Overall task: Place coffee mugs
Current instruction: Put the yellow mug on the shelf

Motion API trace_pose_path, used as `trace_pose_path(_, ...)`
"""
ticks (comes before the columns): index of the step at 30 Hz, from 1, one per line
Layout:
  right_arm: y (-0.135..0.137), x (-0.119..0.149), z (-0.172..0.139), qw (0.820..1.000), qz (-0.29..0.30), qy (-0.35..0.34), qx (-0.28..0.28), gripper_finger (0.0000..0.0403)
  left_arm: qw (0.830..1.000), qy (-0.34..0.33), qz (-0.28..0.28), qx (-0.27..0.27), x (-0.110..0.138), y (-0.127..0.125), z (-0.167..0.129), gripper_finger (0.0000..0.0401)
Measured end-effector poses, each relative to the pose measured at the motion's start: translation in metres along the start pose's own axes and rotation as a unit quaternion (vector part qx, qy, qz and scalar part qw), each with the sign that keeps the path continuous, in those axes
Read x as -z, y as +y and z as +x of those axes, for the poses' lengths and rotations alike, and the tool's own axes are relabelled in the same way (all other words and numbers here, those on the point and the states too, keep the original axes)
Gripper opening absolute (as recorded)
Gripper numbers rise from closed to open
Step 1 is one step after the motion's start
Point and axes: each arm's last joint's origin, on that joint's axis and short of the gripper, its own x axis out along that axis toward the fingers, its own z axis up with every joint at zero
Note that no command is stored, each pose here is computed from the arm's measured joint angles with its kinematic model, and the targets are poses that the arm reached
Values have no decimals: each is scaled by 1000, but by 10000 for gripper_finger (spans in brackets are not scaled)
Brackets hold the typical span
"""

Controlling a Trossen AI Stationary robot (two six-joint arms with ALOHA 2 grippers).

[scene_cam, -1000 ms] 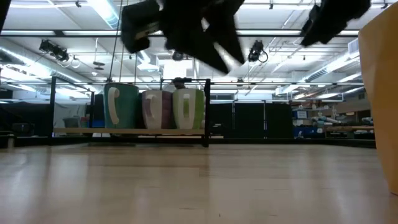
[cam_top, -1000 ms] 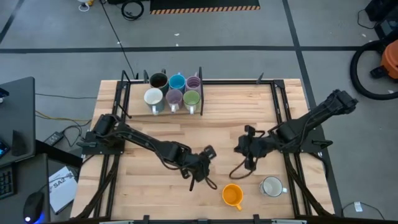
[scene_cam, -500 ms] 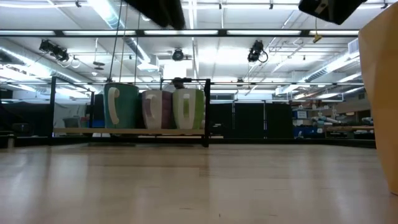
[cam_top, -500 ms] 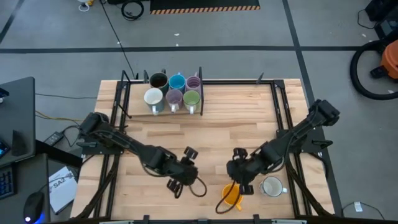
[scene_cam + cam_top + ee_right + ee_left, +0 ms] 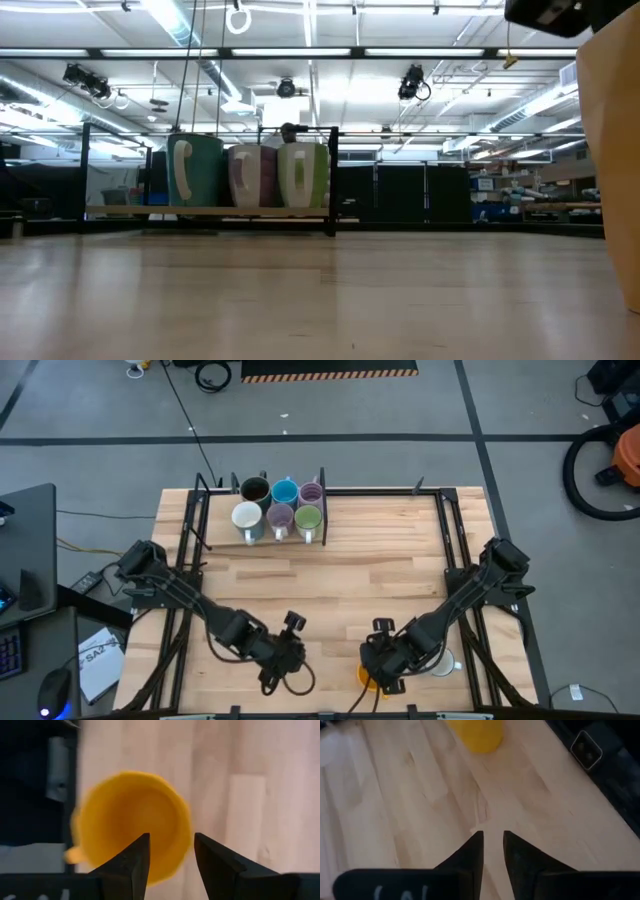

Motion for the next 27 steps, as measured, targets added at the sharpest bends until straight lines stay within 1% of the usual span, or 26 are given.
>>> trace_pose_path(2,-3,1,3,1000,10,7,17,160,1000,2,-9,-8,6,-4,4,75)
trace_pose_path(4,-5,-1,2,1000,14,2,20,160,1000,9,-18,-16,12,-8,6,72)
trace_pose_path(8,-5,-2,2,1000,2,-7,30,160,1000,-2,-25,-16,17,-13,12,67)
trace_pose_path(14,-6,-6,16,1000,11,26,-5,160,999,-15,-31,-16,25,-16,20,66)
trace_pose_path(18,-8,-7,22,999,11,32,4,156,999,-13,-47,-18,24,-14,20,66)
trace_pose_path(20,-10,-8,24,999,16,32,6,146,998,-17,-55,-12,20,-16,16,66)
trace_pose_path(22,-11,-9,27,999,23,34,8,128,998,-2,-63,1,18,-17,11,66)
trace_pose_path(25,-13,-11,28,999,24,33,8,91,997,32,-67,3,19,-21,1,66)
trace_pose_path(27,-14,-12,28,999,25,33,7,60,997,31,-67,-5,18,-24,-12,66)
